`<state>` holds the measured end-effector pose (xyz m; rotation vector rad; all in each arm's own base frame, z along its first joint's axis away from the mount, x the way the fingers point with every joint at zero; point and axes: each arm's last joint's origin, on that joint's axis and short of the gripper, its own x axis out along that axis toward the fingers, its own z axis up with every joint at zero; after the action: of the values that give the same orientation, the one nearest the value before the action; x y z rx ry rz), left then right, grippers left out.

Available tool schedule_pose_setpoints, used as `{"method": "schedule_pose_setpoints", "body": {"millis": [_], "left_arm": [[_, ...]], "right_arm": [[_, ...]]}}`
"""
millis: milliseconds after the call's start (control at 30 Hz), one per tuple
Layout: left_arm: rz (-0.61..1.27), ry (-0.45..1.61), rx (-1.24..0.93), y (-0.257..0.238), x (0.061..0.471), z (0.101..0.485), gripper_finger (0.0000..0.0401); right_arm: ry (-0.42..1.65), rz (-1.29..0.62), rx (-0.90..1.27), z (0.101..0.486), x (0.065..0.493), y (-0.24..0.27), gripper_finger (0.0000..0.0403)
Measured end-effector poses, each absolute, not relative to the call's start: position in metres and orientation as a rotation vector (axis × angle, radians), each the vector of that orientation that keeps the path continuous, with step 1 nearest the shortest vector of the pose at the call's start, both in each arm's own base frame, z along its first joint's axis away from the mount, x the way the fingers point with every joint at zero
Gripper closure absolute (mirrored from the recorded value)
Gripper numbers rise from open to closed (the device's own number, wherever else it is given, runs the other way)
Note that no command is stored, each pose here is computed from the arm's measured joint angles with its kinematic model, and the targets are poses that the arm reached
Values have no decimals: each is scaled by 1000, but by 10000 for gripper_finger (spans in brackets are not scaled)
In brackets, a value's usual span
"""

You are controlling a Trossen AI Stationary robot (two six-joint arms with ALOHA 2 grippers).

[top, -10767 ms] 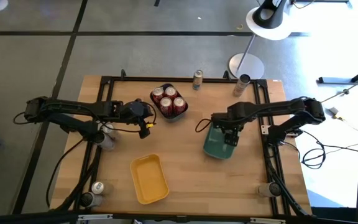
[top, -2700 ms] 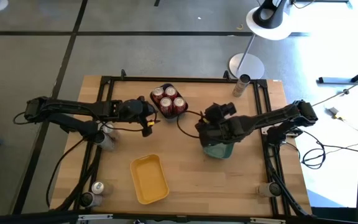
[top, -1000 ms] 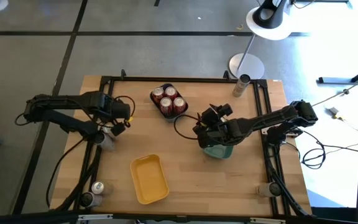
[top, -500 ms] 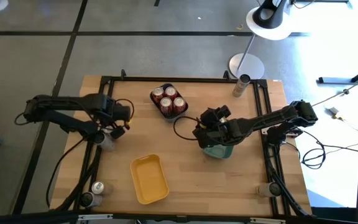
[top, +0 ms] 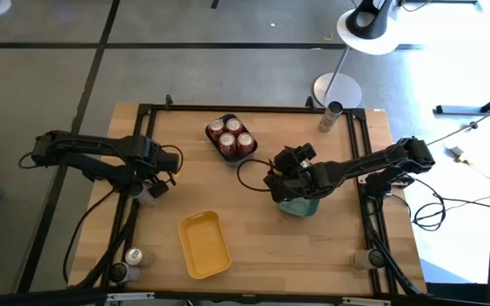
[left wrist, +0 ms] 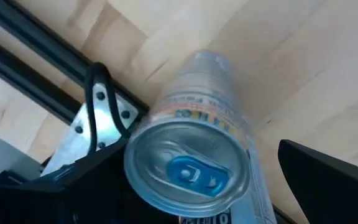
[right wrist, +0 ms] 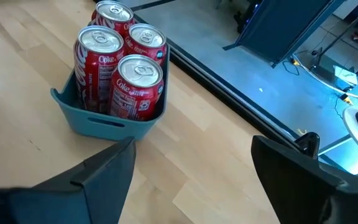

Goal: Sort soda cans
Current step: Put the blue soda can into the green bin

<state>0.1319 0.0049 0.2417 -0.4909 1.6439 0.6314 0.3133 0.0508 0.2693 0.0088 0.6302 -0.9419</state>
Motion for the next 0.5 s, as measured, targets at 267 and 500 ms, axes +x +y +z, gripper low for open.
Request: {"method": "schedule_pose_setpoints", "body": {"millis": [267,500], "left_arm": [[610,1655,-477,5,132,240,58],[555,1646,-438,5,134,240,164]], "right_arm": [[631,-941,10,269,313,51,84],[662,-884,25,268,312,60,84]]}}
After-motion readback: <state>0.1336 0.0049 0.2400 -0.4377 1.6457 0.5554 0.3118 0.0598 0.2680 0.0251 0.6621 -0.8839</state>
